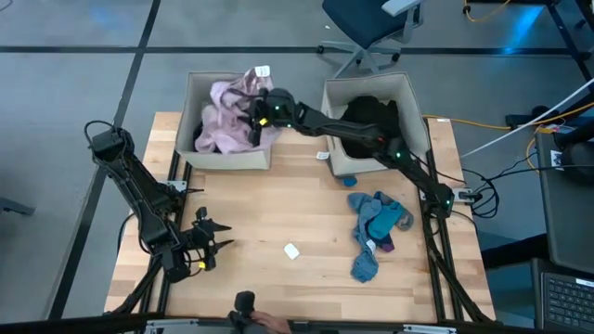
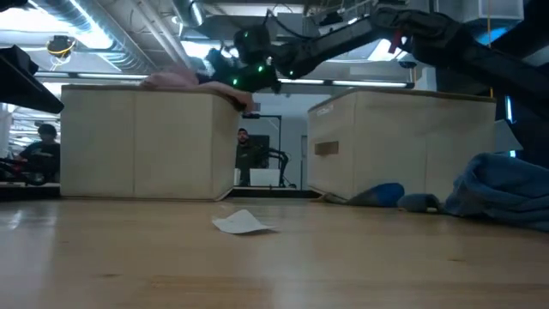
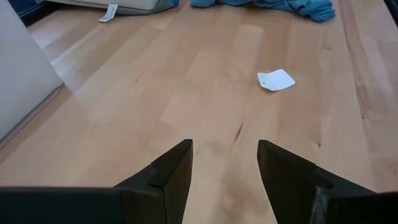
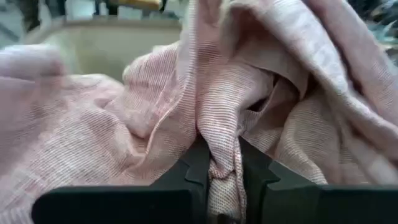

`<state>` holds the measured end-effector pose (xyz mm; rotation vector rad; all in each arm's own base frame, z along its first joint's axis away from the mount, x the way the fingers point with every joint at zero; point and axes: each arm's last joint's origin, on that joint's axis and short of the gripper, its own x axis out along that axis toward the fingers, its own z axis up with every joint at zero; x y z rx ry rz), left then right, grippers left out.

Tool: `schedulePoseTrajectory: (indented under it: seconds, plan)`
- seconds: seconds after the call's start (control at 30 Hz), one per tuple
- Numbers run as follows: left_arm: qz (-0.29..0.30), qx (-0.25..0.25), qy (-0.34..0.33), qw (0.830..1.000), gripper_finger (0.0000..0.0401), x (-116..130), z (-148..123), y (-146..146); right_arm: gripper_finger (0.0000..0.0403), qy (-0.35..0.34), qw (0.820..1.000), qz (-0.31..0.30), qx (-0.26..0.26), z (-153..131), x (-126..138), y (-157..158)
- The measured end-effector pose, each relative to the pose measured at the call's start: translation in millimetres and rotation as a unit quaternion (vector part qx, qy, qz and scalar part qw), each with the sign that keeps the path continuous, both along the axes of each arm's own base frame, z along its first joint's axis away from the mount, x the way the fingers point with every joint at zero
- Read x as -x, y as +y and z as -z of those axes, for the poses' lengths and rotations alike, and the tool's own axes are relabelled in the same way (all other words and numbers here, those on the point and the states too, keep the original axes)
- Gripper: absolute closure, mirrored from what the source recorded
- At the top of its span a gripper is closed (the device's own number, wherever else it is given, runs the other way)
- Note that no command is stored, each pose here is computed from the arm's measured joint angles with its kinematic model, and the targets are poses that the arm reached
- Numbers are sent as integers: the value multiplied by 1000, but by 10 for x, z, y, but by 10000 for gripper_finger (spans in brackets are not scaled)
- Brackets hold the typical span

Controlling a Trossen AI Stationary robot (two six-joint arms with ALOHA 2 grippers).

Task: Sort clothes
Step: Put the pink polo shirt into the left brown laundry organizer

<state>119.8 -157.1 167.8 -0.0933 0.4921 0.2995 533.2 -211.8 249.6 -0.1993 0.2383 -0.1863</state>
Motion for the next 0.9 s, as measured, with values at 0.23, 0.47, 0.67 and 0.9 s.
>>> schedulePoseTrajectory:
  seconds: [0.23, 0.47, 0.67, 0.9]
  plan:
    - [3, -8, 1, 1000, 229, 0, 0, 1, 351, 8, 999, 14, -28, 139, -34, -13]
    - [4, -8, 1, 1000, 229, 0, 0, 0, 265, -6, 998, 6, -59, 117, -47, 26]
    - [3, -6, 1, 1000, 229, -1, 0, 0, 159, 9, 998, -5, -58, -110, -85, 173]
    - [3, 1, -4, 1000, 229, -8, -6, -13, 114, 6, 999, 32, -8, -871, 210, 421]
